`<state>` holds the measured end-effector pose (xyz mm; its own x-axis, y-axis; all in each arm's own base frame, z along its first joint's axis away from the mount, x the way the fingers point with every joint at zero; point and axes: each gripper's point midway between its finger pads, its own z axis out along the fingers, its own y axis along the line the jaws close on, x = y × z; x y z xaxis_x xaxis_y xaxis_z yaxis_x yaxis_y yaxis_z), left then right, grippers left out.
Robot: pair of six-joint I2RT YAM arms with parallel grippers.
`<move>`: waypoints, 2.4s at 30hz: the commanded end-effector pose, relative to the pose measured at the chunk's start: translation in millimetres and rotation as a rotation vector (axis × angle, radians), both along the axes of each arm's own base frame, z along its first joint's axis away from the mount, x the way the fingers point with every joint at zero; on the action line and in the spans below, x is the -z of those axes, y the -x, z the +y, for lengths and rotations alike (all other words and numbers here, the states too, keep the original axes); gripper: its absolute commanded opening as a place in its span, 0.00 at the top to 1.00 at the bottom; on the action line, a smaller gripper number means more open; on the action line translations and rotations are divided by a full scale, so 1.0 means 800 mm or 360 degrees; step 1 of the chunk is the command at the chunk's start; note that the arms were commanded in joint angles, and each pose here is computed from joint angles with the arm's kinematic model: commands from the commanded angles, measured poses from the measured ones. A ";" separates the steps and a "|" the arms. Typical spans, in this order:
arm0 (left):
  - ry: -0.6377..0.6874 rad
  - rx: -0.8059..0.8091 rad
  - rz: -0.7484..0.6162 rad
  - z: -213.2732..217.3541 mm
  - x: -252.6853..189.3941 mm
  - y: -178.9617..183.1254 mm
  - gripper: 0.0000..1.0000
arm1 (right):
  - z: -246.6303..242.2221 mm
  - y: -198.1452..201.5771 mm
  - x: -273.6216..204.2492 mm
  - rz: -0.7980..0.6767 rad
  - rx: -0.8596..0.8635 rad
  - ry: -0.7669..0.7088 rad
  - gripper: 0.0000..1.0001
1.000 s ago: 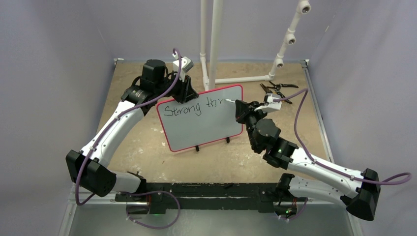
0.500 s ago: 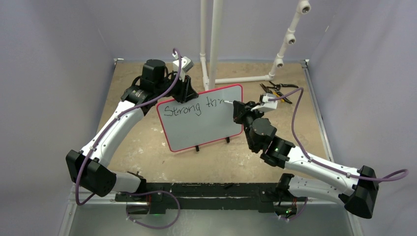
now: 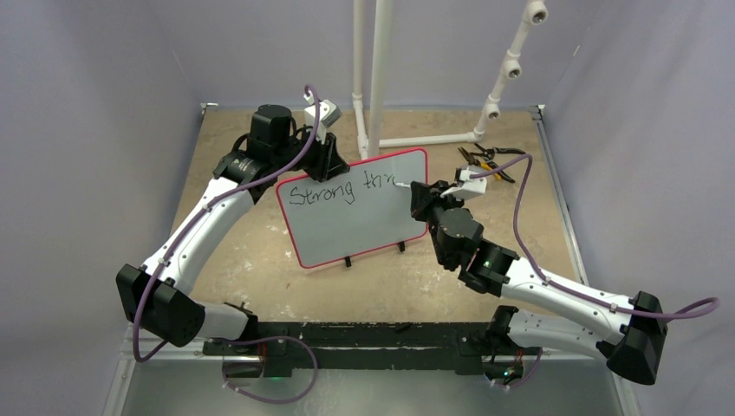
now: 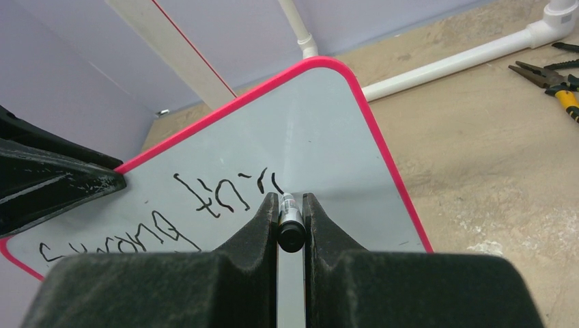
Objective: Write a sentence on the whiteboard
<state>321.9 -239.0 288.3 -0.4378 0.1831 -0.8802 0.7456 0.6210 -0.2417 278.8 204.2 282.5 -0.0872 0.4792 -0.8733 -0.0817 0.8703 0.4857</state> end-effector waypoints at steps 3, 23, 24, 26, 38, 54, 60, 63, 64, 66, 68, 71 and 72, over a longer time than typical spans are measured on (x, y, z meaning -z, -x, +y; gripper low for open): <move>-0.0039 -0.0015 0.0101 0.002 0.020 0.005 1.00 | -0.012 -0.004 -0.017 -0.0027 0.0090 -0.0011 1.00; -0.0037 -0.0012 0.0101 0.004 0.016 0.009 1.00 | -0.010 -0.005 -0.051 -0.0135 0.0061 -0.0051 1.00; -0.0038 -0.0012 0.0103 0.004 0.017 0.009 1.00 | -0.009 -0.005 -0.052 -0.0141 0.0056 -0.0055 1.00; -0.0036 -0.0012 0.0099 0.004 0.016 0.009 1.00 | -0.006 -0.005 -0.053 -0.0147 0.0045 -0.0060 1.00; -0.0032 -0.0015 0.0098 0.004 0.015 0.009 1.00 | 0.007 -0.008 -0.051 -0.0148 -0.0006 -0.0038 1.00; -0.0042 -0.0007 0.0138 0.002 0.025 0.008 1.00 | 0.001 0.010 -0.065 -0.0204 -0.0122 -0.0049 1.00; -0.0028 -0.0007 0.0148 0.000 0.025 0.007 1.00 | -0.009 0.015 -0.063 -0.0218 -0.0136 -0.0009 1.00; -0.0024 -0.0008 0.0150 -0.001 0.025 0.007 1.00 | -0.015 0.014 -0.064 -0.0230 -0.0141 -0.0008 1.00; -0.0024 -0.0008 0.0151 -0.001 0.025 0.007 1.00 | -0.018 0.013 -0.064 -0.0237 -0.0143 -0.0006 1.00; -0.0026 -0.0008 0.0153 -0.001 0.025 0.008 1.00 | -0.022 0.011 -0.066 -0.0251 -0.0149 -0.0002 1.00; -0.0028 -0.0010 0.0157 0.000 0.025 0.009 1.00 | -0.026 0.010 -0.069 -0.0269 -0.0150 0.0001 1.00; -0.0028 -0.0012 0.0154 0.001 0.024 0.009 1.00 | -0.030 0.008 -0.069 -0.0283 -0.0151 0.0008 1.00; -0.0030 -0.0013 0.0155 0.001 0.024 0.009 1.00 | -0.031 0.007 -0.068 -0.0283 -0.0156 0.0011 1.00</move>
<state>320.0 -240.6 288.4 -0.4449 0.1795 -0.8774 0.7485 0.6125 -0.2542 274.6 181.5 330.1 0.0040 0.4751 -0.8799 -0.2108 0.8606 0.4636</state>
